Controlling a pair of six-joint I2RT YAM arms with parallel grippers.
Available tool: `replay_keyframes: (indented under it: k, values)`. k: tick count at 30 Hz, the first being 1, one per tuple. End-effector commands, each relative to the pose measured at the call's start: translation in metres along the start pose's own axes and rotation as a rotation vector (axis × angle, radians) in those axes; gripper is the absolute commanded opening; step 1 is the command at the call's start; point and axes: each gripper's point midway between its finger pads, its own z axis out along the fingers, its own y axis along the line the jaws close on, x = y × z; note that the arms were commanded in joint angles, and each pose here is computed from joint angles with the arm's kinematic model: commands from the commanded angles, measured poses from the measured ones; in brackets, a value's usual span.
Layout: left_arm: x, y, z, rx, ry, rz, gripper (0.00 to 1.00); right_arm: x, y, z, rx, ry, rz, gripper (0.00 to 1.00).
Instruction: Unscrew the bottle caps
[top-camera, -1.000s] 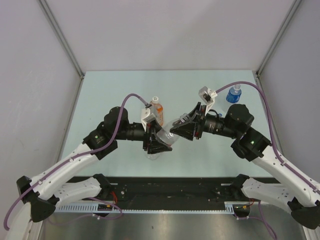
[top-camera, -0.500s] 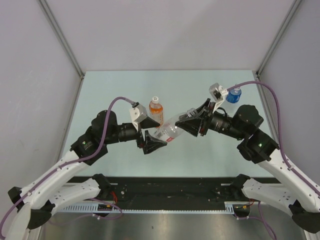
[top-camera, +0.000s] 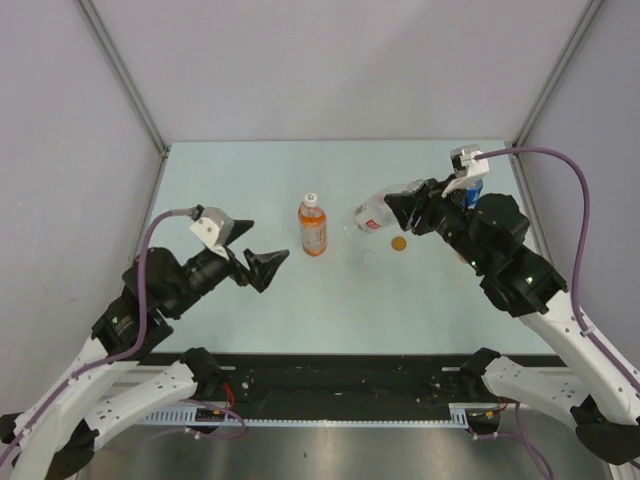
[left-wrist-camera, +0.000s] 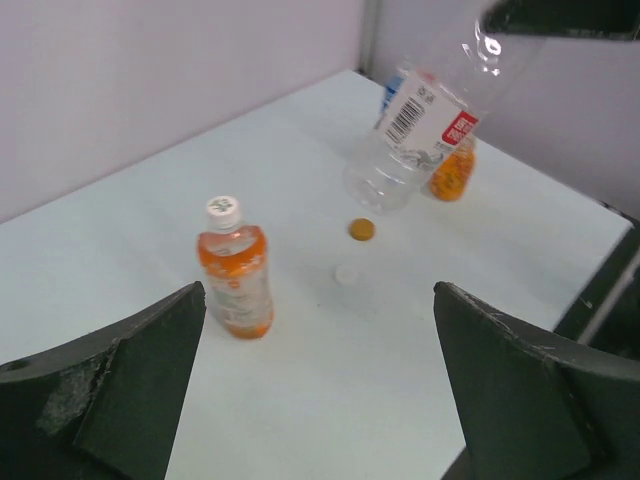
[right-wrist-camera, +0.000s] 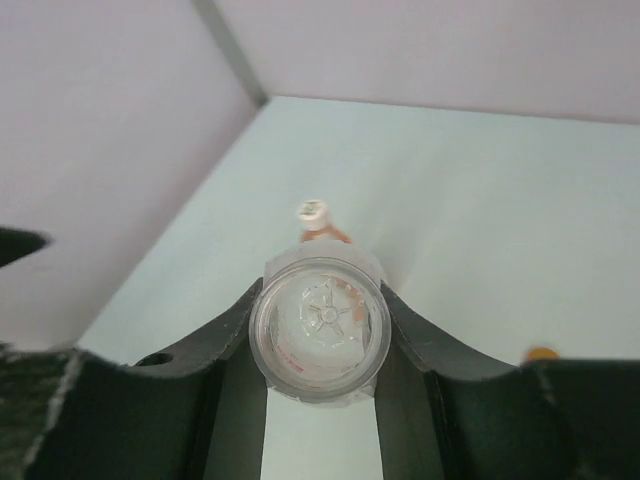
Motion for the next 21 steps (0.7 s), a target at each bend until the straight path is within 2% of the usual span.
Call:
replay_keyframes:
  k: [1, 5, 10, 21]
  values:
    - [-0.019, 0.042, -0.021, -0.248, -0.066, -0.049, 0.99, -0.002, -0.067, 0.014, 0.357, -0.026, -0.070, 0.28]
    - [-0.014, 0.045, -0.023, -0.266, -0.080, -0.070, 1.00, 0.003, -0.087, 0.042, 0.457, -0.040, -0.111, 0.27]
    - [-0.003, 0.045, -0.021, -0.271, -0.050, -0.083, 1.00, 0.027, -0.114, 0.084, 0.549, 0.004, -0.141, 0.27]
    - [0.021, 0.045, -0.018, -0.273, -0.019, -0.096, 1.00, 0.068, -0.138, 0.132, 0.598, 0.086, -0.157, 0.26]
